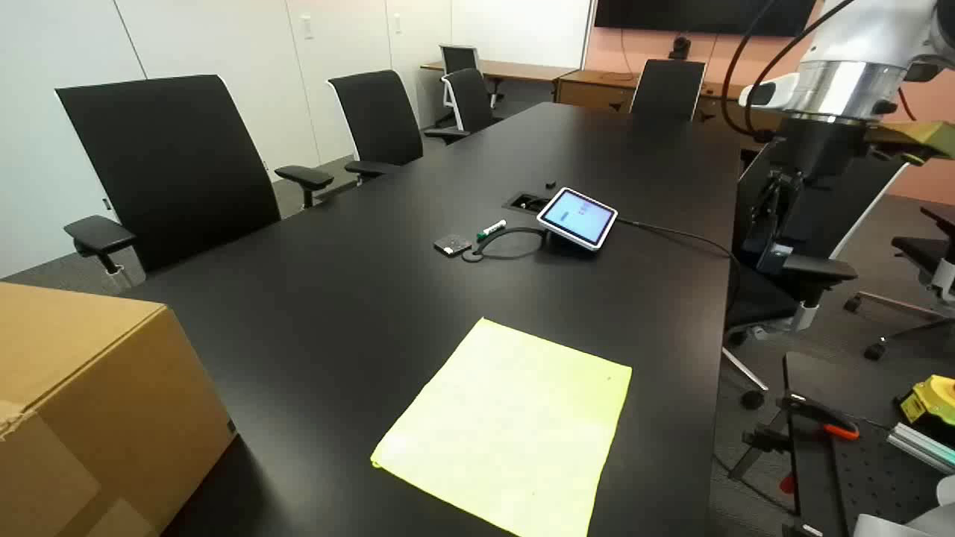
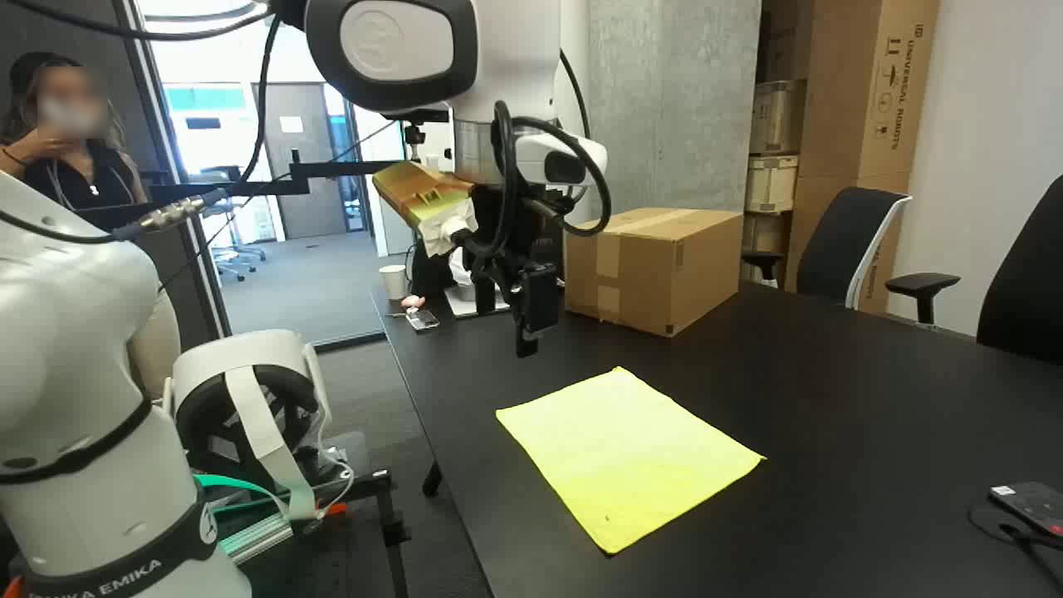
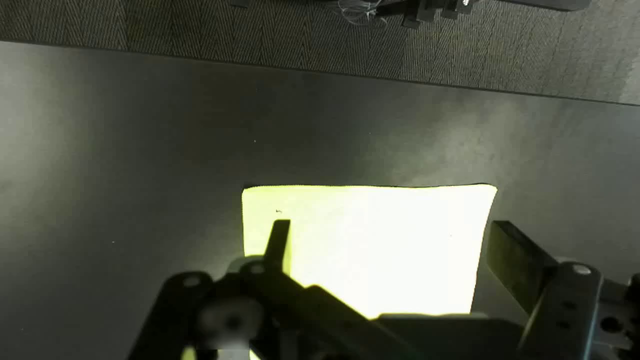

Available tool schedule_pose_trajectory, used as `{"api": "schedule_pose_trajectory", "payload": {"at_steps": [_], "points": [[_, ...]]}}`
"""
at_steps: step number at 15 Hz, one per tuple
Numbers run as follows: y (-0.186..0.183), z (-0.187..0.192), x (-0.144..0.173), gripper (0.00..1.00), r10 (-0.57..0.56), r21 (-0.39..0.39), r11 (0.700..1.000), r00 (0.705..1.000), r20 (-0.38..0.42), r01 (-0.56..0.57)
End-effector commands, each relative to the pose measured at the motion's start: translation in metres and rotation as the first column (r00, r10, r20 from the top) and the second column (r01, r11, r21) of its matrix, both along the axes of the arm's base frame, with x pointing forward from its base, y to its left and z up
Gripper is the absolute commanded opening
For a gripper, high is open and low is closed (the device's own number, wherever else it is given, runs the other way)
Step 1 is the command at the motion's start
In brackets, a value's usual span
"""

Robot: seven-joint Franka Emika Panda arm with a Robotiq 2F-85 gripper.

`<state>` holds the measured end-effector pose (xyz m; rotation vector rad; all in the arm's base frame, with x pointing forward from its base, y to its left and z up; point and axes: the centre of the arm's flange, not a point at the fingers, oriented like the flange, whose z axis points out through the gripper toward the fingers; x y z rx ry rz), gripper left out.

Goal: Fold the yellow towel in half

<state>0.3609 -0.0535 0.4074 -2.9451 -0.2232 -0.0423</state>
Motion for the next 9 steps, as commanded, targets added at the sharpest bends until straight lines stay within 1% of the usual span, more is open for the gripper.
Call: {"api": "schedule_pose_trajectory", "payload": {"at_steps": [1,5,9], "points": [[0.000,0.001,0.001,1.00,0.000,0.000,1.000,1.000,0.003,0.000],[-0.001,0.005,0.002,1.00,-0.001,-0.001,1.000,1.000,0.011,0.001],[0.008,-0.011,0.023,1.00,0.030,-0.016,0.999,0.999,0.025,-0.029]]}}
